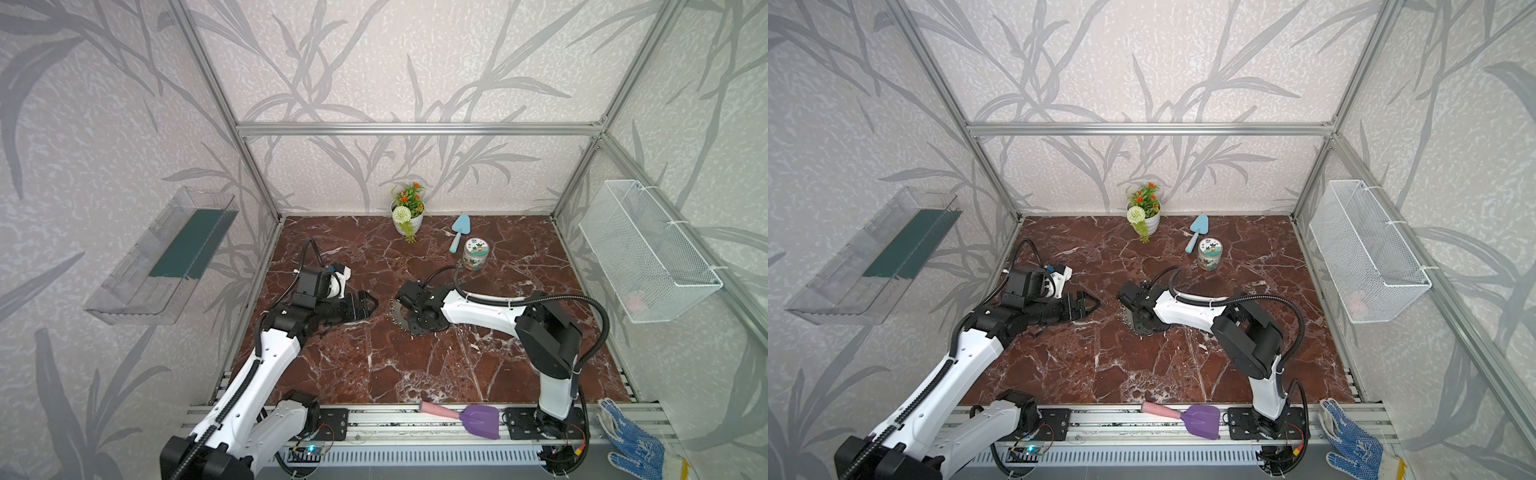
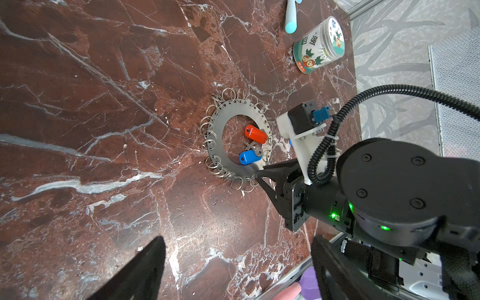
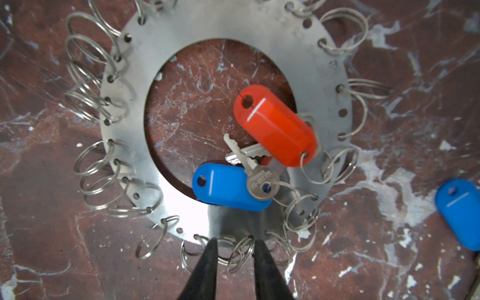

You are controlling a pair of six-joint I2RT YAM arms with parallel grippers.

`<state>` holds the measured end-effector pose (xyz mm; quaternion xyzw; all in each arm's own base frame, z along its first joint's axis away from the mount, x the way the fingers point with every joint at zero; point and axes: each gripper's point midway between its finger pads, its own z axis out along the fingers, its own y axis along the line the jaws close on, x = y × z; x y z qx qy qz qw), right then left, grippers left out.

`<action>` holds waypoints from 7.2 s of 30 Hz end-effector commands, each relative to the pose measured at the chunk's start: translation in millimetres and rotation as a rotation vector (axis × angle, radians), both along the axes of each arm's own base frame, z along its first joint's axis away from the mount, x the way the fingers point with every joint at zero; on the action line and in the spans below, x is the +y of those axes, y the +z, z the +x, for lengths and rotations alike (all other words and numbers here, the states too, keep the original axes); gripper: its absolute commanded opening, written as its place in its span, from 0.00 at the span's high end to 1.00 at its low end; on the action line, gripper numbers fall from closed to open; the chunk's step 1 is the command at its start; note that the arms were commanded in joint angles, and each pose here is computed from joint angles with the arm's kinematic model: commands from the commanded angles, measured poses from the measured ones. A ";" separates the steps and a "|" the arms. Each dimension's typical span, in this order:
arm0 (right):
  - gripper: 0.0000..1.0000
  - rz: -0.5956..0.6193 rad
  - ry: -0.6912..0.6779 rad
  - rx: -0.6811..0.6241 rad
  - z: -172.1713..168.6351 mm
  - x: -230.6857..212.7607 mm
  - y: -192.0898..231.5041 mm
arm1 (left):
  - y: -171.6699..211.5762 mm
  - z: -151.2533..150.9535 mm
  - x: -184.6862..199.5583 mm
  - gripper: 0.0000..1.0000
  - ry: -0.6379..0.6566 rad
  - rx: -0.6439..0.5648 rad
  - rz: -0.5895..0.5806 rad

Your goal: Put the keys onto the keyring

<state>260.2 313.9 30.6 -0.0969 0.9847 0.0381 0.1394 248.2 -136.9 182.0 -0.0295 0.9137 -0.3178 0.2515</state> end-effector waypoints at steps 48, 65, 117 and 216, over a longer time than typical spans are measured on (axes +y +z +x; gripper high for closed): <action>0.70 0.467 -0.062 0.141 0.2 -18.6 -8.5 | -4.1 2.2 -0.6 0.12 0.000 0.014 -0.030; 0.89 0.399 -0.081 0.110 1.9 -33.0 -2.0 | -2.4 2.3 -0.8 0.12 0.001 0.010 -0.040; 1.00 0.307 0.464 -0.060 25.5 -26.2 175.6 | 36.3 7.9 -16.1 0.24 -0.034 -0.094 -0.104; 1.00 0.519 -0.234 -0.138 39.7 -50.5 155.7 | -14.2 20.4 -181.3 0.62 0.168 0.067 -0.461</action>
